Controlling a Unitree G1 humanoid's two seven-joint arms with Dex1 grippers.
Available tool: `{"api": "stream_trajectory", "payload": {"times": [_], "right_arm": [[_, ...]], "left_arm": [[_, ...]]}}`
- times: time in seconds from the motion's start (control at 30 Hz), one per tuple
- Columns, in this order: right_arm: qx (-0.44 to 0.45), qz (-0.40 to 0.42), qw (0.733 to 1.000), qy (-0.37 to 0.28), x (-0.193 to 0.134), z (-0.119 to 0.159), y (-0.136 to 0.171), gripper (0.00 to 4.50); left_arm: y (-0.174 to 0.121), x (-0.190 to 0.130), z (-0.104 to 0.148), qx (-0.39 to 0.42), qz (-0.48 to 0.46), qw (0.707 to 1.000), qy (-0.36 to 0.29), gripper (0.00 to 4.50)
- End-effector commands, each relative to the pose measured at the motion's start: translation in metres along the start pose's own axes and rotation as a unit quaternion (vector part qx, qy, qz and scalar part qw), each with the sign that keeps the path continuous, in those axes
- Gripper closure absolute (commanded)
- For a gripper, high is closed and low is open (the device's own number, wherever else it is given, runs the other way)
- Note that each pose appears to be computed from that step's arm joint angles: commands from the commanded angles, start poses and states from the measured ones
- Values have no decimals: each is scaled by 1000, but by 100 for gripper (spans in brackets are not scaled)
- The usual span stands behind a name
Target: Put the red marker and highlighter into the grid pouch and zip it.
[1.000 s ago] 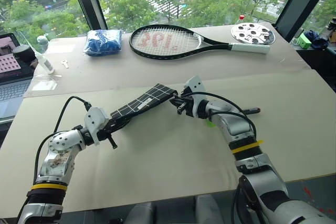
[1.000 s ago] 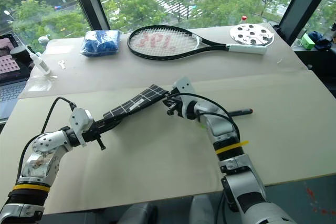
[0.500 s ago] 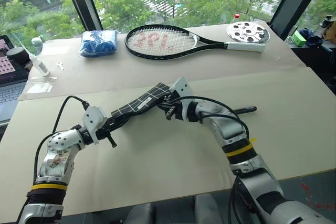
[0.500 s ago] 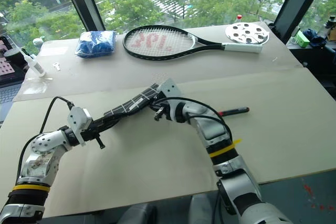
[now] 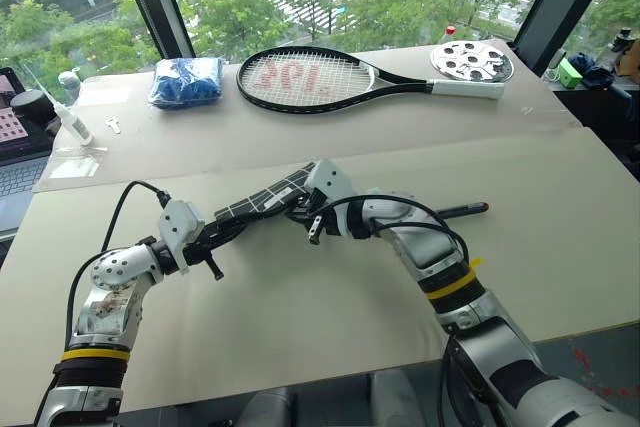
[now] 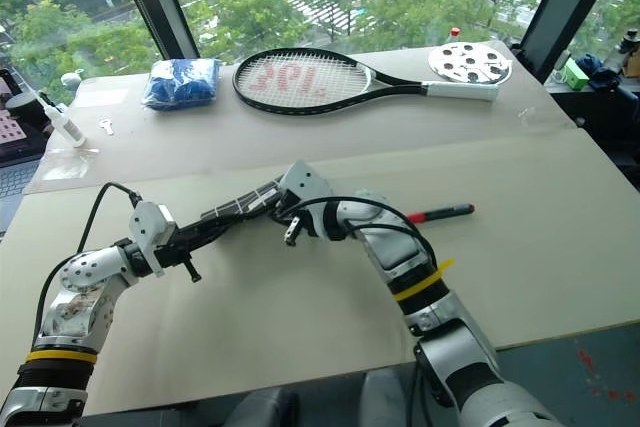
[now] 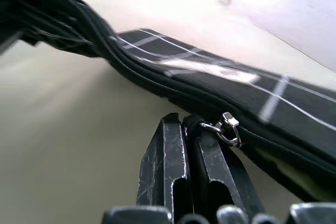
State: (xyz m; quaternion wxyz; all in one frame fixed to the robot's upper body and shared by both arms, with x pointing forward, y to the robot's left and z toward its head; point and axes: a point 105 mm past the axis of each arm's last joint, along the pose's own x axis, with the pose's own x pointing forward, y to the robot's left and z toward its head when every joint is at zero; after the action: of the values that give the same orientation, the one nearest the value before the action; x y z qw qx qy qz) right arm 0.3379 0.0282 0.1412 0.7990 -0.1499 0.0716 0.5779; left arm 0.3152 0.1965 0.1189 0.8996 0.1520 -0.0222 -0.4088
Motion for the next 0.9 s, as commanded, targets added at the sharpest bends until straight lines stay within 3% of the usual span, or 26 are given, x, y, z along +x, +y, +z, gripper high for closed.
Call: {"api": "stream_trajectory", "payload": {"times": [0.03,0.4,0.53,0.83,0.9], "right_arm": [[-19,32,999,-21,10,21,13,443],[-81,61,994,29,25,5,31,443],[-108,17,992,56,22,-7,11,443],[-66,32,997,11,21,9,16,443],[-42,39,998,-7,16,14,16,376]], "left_arm": [[3,2,11,11,0,1000,-16,450],[0,4,11,4,0,1000,-20,450],[-1,4,11,0,2,1000,-22,450],[-1,5,9,-6,6,1000,-24,450],[-1,6,10,-6,6,1000,-25,450]]}}
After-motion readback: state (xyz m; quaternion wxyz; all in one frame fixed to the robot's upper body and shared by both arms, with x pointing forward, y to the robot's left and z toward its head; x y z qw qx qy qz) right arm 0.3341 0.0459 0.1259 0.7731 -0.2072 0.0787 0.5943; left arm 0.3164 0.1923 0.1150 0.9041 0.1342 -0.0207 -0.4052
